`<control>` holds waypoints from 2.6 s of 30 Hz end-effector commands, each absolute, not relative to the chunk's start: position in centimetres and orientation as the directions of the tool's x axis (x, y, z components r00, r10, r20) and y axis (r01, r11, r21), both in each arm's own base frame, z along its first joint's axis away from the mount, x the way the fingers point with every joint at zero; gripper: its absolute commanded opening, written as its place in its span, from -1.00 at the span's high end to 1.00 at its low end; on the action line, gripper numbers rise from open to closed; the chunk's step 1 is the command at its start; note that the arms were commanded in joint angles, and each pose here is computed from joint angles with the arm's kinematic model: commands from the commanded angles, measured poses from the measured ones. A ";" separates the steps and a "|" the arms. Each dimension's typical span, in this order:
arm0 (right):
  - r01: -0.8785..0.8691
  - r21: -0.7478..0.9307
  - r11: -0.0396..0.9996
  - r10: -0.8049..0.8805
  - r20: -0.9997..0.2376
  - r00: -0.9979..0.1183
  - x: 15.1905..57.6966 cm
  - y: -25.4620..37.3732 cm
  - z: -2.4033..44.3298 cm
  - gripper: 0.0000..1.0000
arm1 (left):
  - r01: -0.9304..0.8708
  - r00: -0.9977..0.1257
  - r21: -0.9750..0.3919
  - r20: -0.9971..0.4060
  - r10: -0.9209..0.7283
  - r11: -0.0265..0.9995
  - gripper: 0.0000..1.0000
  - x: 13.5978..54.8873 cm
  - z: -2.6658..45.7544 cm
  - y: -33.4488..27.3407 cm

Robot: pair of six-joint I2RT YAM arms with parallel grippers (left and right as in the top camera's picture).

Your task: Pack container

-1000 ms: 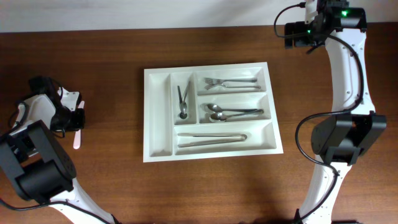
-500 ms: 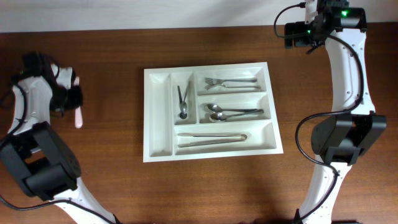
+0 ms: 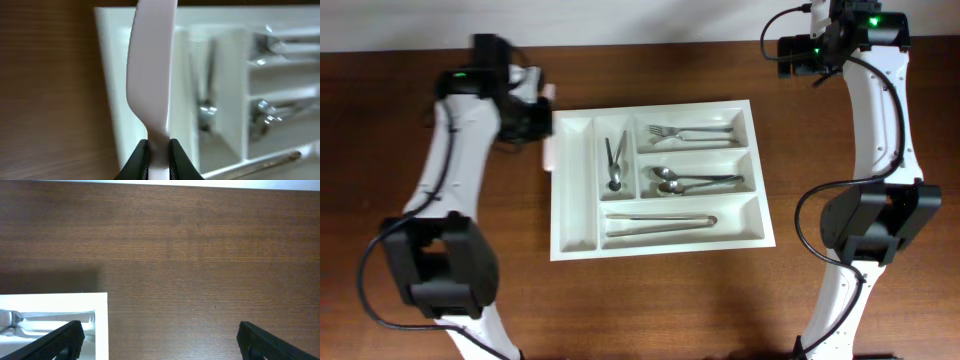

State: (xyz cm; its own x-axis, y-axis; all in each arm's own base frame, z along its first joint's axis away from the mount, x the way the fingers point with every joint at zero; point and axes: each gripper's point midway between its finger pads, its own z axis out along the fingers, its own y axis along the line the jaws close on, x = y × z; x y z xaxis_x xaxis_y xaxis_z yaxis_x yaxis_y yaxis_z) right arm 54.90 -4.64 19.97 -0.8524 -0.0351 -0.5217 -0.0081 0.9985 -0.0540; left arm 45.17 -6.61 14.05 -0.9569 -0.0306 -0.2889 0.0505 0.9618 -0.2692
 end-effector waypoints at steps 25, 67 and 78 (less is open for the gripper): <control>-0.004 -0.062 0.998 -0.037 -0.554 -0.831 54.9 -4.4 21.7 -0.97 | -0.022 -0.977 -0.144 -0.205 -0.052 0.989 0.79 42.0 7.9 -10.6; -0.004 -0.062 0.998 -0.037 -0.554 -0.831 54.9 -4.4 21.7 -0.97 | -0.366 -0.824 -0.170 -0.398 -0.404 0.915 -0.98 47.5 15.2 8.2; -0.004 -0.062 0.998 -0.037 -0.554 -0.831 54.9 -4.4 21.7 -0.97 | -0.366 -0.824 -0.170 -0.398 -0.403 0.915 -0.98 47.5 15.2 8.2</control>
State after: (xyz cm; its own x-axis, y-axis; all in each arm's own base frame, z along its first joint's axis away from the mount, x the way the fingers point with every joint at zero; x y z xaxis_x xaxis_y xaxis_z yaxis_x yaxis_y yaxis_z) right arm 54.90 -4.64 19.97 -0.8524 -0.0359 -0.5216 -0.0087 0.9985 -0.0544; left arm 47.25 8.02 14.10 -0.8288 -0.4190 -0.3707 -0.3807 0.9080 -0.1751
